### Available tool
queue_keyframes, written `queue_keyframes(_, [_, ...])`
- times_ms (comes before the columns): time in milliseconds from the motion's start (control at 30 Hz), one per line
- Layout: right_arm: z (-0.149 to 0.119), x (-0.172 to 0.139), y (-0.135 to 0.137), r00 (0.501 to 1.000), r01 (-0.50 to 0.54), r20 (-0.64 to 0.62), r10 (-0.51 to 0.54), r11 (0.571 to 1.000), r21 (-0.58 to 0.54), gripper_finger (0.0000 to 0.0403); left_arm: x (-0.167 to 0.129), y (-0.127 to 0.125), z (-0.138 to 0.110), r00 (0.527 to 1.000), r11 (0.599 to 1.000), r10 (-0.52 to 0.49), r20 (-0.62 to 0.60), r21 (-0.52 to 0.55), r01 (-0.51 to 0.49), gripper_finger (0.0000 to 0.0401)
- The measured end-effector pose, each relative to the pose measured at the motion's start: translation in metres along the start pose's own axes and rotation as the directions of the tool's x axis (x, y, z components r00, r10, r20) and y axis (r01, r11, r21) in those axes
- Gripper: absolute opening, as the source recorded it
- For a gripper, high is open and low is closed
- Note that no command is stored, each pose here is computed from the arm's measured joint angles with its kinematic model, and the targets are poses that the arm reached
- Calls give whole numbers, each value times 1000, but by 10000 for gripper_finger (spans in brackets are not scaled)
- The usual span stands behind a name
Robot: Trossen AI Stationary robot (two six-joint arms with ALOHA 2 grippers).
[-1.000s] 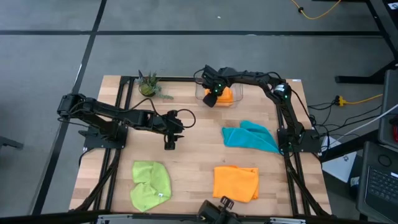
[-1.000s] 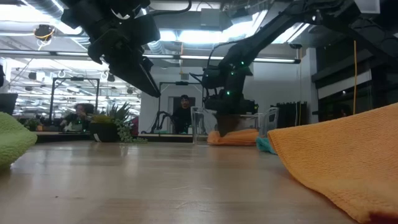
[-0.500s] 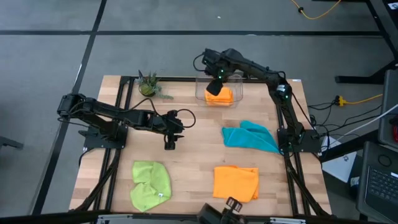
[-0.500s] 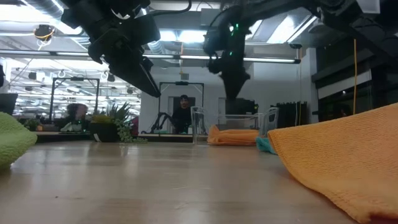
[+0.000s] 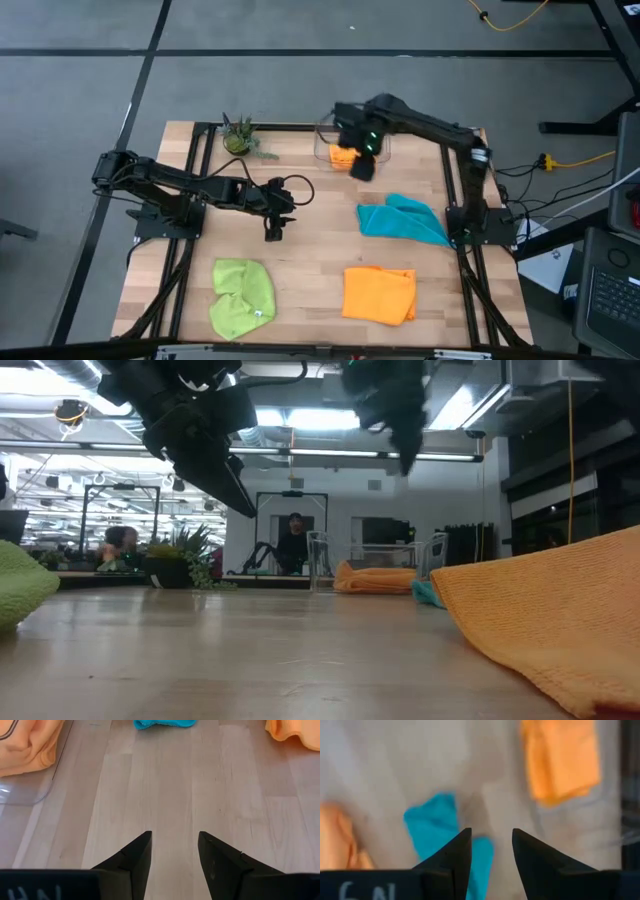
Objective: Fold microfiber towels
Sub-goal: Fold the blue towel on the table
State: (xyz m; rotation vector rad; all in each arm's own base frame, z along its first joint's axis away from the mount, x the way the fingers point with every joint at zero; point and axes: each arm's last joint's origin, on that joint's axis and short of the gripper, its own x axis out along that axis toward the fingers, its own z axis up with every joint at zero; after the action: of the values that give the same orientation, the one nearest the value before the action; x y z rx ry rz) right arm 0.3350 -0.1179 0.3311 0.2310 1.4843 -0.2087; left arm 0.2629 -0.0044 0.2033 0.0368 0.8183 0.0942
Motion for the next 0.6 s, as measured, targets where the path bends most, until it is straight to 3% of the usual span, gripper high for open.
queue_keyframes(100, [-32,2,23,1000,-4,13,5,999,-38,145,0,0,0,1000,1000,0,2,0,0,155])
queue_keyframes(267, [-84,23,64,994,-39,106,33,998,55,145,0,0,1,1000,1000,0,6,0,0,155])
queue_keyframes(367, [-108,42,85,986,-60,159,56,998,20,145,0,0,1,1000,1000,0,8,0,0,155])
queue_keyframes(600, [-131,95,98,944,86,323,-70,996,-36,145,0,0,1,1000,1000,0,13,0,0,155])
